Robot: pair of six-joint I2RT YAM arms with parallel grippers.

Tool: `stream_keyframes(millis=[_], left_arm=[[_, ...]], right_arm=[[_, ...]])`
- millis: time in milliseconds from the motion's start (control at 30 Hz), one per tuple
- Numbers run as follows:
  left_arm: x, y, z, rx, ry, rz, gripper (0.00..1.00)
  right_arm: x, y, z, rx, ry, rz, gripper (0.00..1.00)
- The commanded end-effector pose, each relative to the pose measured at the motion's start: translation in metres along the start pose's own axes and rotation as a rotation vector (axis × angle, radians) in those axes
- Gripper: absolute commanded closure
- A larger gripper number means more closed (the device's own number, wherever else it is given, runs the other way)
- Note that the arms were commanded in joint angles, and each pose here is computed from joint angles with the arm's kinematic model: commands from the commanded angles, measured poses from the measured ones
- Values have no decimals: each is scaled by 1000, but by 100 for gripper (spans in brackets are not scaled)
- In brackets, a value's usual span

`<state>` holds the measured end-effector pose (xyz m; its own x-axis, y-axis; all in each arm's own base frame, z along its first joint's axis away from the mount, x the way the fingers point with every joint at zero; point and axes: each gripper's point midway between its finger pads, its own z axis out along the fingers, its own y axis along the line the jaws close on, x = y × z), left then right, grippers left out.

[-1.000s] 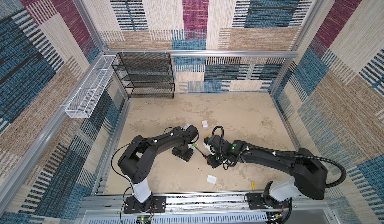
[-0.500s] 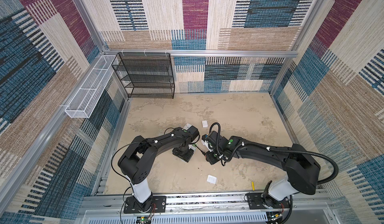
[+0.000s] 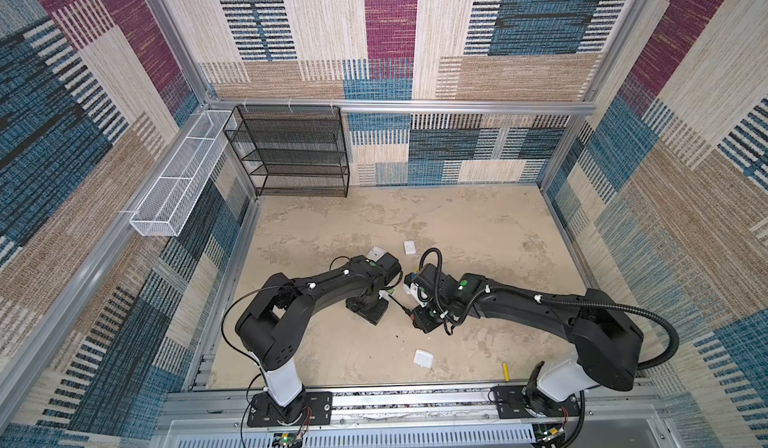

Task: Unload the batteries from the remote control
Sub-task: 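Grip the white remote with the left gripper while the right brings the screwdriver, then pry the green batteries out with the screwdriver tip in the right gripper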

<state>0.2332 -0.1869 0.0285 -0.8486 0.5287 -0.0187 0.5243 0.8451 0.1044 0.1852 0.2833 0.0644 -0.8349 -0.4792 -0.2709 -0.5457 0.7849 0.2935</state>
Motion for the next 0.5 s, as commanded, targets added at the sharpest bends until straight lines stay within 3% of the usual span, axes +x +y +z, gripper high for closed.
stream_keyframes(millis=[0, 467], left_arm=[[-8, 4, -5, -34, -42, 18, 49], [-7, -4, -7, -64, -53, 76, 51]], right_arm=[[-1, 1, 1, -16, 0, 30, 100], [-21, -6, 3, -22, -16, 32, 100]])
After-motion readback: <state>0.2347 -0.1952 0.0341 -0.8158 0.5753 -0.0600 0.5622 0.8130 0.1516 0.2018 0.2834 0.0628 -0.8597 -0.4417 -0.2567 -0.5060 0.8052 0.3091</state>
